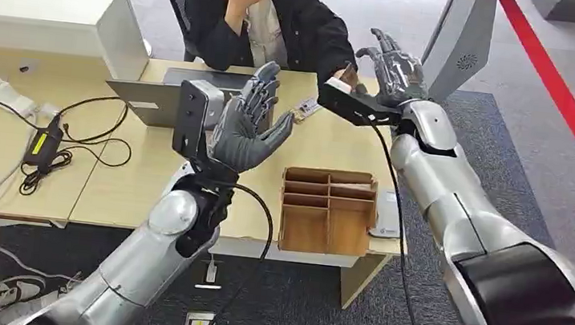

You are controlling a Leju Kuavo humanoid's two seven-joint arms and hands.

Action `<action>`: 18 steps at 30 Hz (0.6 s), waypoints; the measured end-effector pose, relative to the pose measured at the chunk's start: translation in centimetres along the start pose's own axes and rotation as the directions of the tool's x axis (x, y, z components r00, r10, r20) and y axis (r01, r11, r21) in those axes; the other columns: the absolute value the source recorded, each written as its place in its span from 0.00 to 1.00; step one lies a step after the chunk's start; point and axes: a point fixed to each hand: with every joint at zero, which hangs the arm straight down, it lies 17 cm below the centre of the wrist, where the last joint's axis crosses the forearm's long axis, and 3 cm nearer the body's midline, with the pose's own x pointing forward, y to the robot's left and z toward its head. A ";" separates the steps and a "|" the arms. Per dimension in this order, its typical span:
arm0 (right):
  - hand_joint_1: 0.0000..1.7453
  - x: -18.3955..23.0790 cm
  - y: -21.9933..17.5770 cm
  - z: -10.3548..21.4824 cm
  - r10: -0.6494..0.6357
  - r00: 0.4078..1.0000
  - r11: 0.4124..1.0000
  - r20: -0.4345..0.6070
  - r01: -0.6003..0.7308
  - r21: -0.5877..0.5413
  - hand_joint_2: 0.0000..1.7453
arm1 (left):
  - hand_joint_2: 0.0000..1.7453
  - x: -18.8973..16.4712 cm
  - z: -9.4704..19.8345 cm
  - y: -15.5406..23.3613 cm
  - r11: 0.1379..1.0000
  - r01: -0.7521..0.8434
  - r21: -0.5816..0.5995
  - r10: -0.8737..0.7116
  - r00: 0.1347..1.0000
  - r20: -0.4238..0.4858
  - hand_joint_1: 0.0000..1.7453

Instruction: Pass the card to the sensor for recognition and then transmit it.

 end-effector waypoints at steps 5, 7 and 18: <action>0.00 0.5 -0.5 -0.1 -0.007 1.000 0.999 0.021 0.008 -0.031 1.00 | 1.00 -0.2 0.1 -0.1 1.000 0.010 0.000 -0.010 1.000 -0.004 0.00; 0.00 0.7 -1.0 -0.2 -0.018 0.999 0.998 0.032 0.020 -0.051 1.00 | 1.00 -0.4 0.1 0.0 1.000 0.016 0.001 -0.016 1.000 -0.008 0.00; 0.00 0.9 -13.3 -0.5 -0.288 0.934 0.821 0.211 0.354 -0.448 1.00 | 1.00 -1.6 0.5 2.2 0.997 0.051 0.054 -0.048 0.998 -0.048 0.00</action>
